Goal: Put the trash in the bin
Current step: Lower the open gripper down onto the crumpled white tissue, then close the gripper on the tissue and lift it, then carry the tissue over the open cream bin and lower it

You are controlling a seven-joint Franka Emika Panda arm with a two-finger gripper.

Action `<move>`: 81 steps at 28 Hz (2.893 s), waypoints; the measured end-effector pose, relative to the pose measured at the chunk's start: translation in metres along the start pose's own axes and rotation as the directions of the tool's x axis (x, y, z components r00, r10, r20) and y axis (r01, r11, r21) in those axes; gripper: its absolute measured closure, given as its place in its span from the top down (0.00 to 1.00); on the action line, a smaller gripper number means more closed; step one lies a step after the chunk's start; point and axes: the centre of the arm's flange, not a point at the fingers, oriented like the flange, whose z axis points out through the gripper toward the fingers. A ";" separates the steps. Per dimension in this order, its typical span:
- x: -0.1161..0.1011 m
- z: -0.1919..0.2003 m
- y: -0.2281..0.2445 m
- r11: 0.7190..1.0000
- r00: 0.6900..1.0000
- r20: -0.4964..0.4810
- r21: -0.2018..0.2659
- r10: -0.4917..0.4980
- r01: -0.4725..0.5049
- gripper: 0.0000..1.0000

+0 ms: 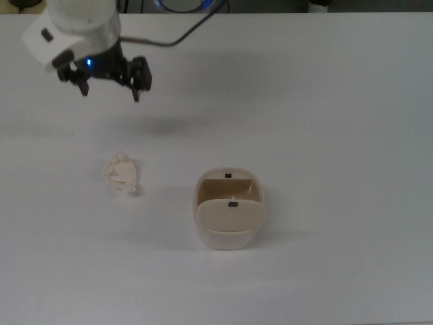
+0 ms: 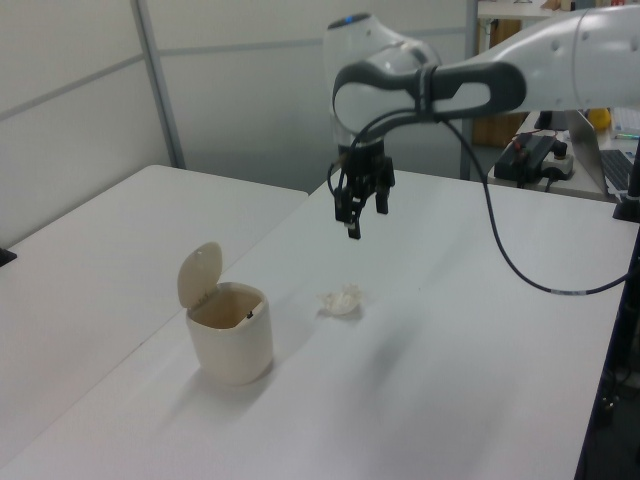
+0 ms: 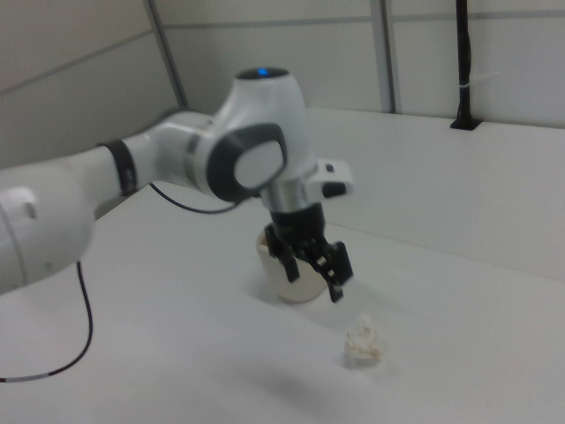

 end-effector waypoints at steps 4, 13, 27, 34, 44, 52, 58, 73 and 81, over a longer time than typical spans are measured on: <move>0.019 0.049 0.009 1.000 1.000 0.012 -0.004 -0.001 0.001 1.00; 0.039 0.116 0.014 0.999 0.999 0.031 -0.039 -0.016 0.017 0.85; 0.050 0.149 -0.002 0.998 0.999 -0.003 -0.039 -0.049 0.049 0.71; 0.050 0.149 -0.004 0.998 0.999 -0.004 -0.039 -0.053 0.053 0.40; 0.052 0.145 -0.005 0.997 0.998 -0.011 -0.039 -0.069 0.069 0.05; 0.054 0.108 -0.026 0.994 0.991 -0.073 -0.030 -0.109 0.107 0.02; 0.049 0.056 -0.060 0.987 0.975 -0.156 -0.018 -0.159 0.158 0.02; 0.036 -0.034 -0.117 0.973 0.922 -0.332 0.039 -0.201 0.226 0.02; 0.039 -0.038 -0.170 0.954 0.869 -0.425 0.040 -0.254 0.299 0.02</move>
